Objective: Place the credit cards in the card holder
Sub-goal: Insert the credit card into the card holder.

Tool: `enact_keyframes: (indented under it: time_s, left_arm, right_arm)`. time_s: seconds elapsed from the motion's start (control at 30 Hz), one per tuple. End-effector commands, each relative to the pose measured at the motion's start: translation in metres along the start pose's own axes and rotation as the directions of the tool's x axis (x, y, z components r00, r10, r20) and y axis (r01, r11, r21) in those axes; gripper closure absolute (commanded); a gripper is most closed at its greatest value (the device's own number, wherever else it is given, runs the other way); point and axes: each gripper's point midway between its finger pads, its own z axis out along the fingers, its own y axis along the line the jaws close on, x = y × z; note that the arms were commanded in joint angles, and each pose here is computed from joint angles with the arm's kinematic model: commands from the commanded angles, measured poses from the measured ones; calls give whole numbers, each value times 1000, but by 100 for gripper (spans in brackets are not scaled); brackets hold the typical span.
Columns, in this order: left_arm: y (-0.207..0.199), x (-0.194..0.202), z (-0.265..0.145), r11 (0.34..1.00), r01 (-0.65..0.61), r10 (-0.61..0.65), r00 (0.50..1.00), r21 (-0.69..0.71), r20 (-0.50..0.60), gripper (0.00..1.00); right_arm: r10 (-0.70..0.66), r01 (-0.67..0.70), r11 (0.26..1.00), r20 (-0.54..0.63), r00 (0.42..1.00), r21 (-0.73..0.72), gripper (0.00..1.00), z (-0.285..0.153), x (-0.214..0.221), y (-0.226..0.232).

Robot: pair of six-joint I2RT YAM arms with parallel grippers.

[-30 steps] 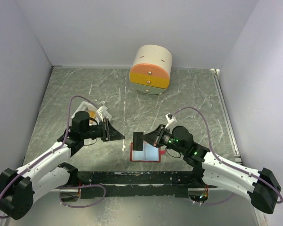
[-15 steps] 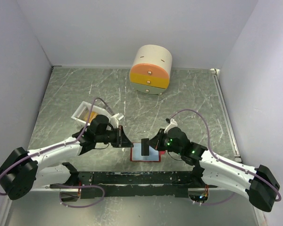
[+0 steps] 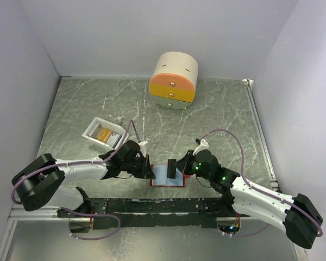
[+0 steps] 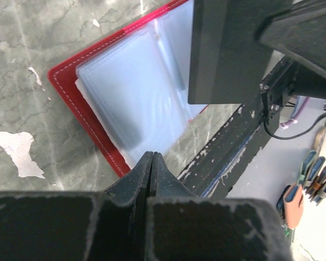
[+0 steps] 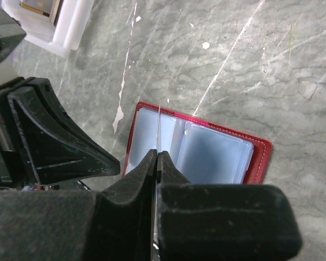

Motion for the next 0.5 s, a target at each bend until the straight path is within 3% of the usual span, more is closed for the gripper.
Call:
enact_keyframes:
  time_s: [0.0, 0.47]
  left_arm:
    - [2, -10, 6, 998, -48, 50, 998, -35, 45, 93]
    - [20, 8, 15, 997, -30, 31, 1000, -69, 3, 93]
  right_arm:
    - [-5, 7, 1000, 76, 997, -19, 100, 1, -14, 1]
    - [20, -16, 999, 95, 995, -41, 100, 8, -12, -2]
